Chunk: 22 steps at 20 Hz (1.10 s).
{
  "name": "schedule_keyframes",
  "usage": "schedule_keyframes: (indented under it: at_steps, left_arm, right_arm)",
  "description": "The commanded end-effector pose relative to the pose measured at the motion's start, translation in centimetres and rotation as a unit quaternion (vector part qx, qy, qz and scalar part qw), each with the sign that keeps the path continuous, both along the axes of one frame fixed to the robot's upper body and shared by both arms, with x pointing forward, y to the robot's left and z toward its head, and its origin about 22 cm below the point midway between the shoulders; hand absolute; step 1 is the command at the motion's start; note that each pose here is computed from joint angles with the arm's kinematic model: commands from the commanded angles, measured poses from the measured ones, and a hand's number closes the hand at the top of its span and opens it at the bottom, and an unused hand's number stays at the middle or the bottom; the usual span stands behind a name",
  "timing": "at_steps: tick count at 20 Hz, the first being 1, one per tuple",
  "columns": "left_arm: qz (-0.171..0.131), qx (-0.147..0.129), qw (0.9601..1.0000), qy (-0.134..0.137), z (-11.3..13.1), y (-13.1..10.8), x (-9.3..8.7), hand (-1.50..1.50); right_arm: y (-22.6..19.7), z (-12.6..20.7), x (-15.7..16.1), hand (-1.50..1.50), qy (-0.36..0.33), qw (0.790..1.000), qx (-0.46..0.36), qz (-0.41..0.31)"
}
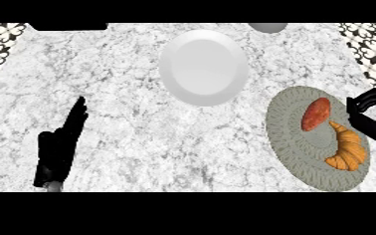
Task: Pick the sweet potato from the placemat and place it in the plate
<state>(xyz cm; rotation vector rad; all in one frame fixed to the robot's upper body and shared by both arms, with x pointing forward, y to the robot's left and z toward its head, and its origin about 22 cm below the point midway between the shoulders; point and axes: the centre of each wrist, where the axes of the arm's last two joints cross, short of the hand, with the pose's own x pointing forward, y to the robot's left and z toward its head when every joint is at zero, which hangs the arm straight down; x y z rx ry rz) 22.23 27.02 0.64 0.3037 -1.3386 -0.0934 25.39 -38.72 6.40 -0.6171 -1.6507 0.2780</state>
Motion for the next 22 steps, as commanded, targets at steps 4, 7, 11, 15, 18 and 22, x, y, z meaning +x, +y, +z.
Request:
schedule_keyframes:
  at_steps: [4, 7, 11, 15, 18, 22]
  left_arm:
    - [0.026, -0.042, 0.9986, 0.019, -0.3, -0.4, 0.7, 0.00]
    - [0.016, -0.040, 0.9986, 0.029, -0.6, -1.6, 2.1, 0.00]
    - [0.008, -0.038, 0.9991, 0.019, -1.5, -1.3, 2.2, 0.00]
    - [0.015, -0.037, 0.9990, 0.022, -1.9, -2.4, 2.1, 0.00]
    - [0.003, -0.038, 0.9989, 0.027, -2.1, -1.7, 3.0, 0.00]
    - [0.010, -0.039, 0.9989, 0.022, -2.0, -2.2, 2.4, 0.00]
  right_arm:
    - [3.0, -7.1, -1.4, -1.50, -0.121, 0.959, 0.239, -0.090]
    - [0.3, -10.9, -4.5, -1.50, -0.120, 0.972, 0.201, 0.000]
    - [-3.7, -10.6, -4.3, -1.50, -0.007, 0.998, 0.045, 0.036]
    - [-6.2, -5.3, -2.9, -1.50, 0.038, 0.996, -0.079, 0.008]
    - [-6.4, -3.1, -0.9, -1.50, 0.086, 0.988, -0.129, 0.007]
    - [-5.0, 0.0, 1.6, -1.50, 0.154, 0.975, -0.159, 0.028]
